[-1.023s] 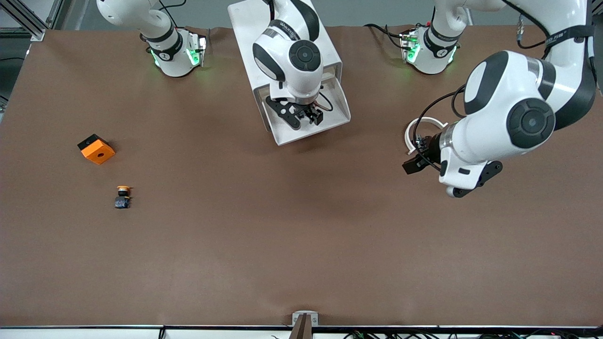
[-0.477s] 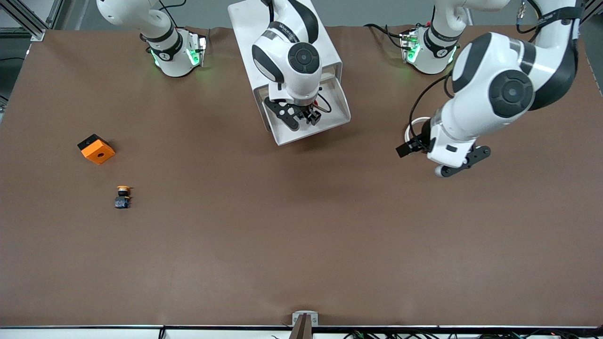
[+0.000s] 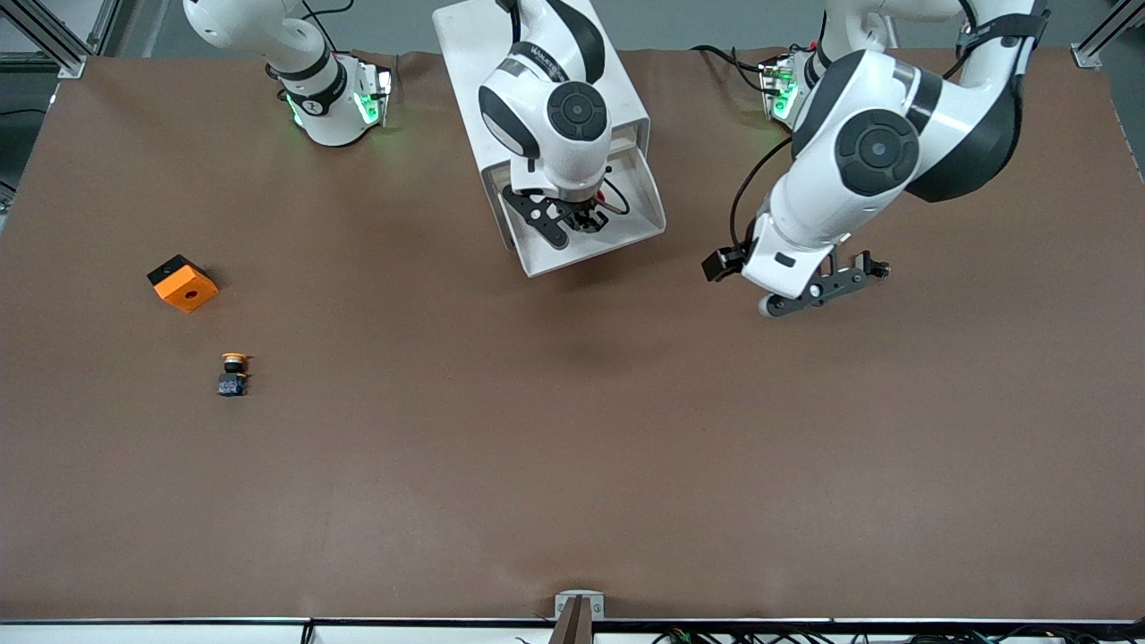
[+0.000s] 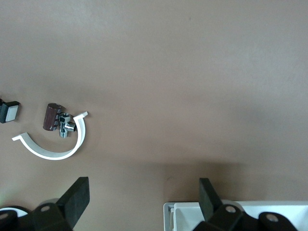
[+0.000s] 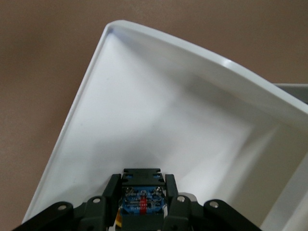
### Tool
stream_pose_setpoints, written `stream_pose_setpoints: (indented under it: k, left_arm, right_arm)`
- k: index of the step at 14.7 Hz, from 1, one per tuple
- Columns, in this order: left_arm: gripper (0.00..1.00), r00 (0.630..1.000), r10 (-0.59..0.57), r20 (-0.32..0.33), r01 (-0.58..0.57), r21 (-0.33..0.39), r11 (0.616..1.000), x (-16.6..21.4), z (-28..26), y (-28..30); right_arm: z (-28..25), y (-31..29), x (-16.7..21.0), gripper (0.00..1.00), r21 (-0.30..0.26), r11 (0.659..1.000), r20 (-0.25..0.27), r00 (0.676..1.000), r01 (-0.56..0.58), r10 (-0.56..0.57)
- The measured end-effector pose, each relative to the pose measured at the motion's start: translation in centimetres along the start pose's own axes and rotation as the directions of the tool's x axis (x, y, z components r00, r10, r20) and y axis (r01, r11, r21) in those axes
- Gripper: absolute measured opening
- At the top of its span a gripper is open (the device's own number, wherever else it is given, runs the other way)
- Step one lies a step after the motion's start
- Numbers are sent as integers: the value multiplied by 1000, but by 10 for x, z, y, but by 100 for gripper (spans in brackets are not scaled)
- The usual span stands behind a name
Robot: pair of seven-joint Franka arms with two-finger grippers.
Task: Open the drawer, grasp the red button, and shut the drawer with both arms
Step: 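Lift the red button out with the right gripper while the left gripper withdraws, then push the drawer shut with the left gripper while the right gripper carries the button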
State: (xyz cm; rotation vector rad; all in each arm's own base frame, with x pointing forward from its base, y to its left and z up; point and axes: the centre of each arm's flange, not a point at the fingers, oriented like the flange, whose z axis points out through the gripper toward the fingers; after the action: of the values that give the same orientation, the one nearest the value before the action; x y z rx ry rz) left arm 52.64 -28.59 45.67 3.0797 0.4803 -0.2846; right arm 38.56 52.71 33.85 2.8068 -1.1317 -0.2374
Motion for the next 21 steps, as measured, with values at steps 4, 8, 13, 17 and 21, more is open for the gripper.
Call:
stream_pose_setpoints:
  k: [4,8,13,17,21]
  left_arm:
    - [100,999,29,35,-30,29,999,-9,25,11]
    - [100,997,63,51,-65,36,997,-16,50,31]
    - [100,990,137,-14,-137,-5,991,-32,83,70]
    - [100,980,191,-46,-193,-35,981,-46,126,105]
    - [100,973,232,-13,-232,-11,973,-67,172,127]
  right_arm:
    - [-15,-5,17,41,10,1000,10,1000,-28,28]
    - [-64,-5,63,41,-40,996,51,995,-86,88]
    - [-126,26,186,41,-79,996,206,978,48,-31]
    - [-146,71,287,41,-23,967,267,934,253,-238]
    - [-137,107,362,41,-34,888,225,870,458,-439]
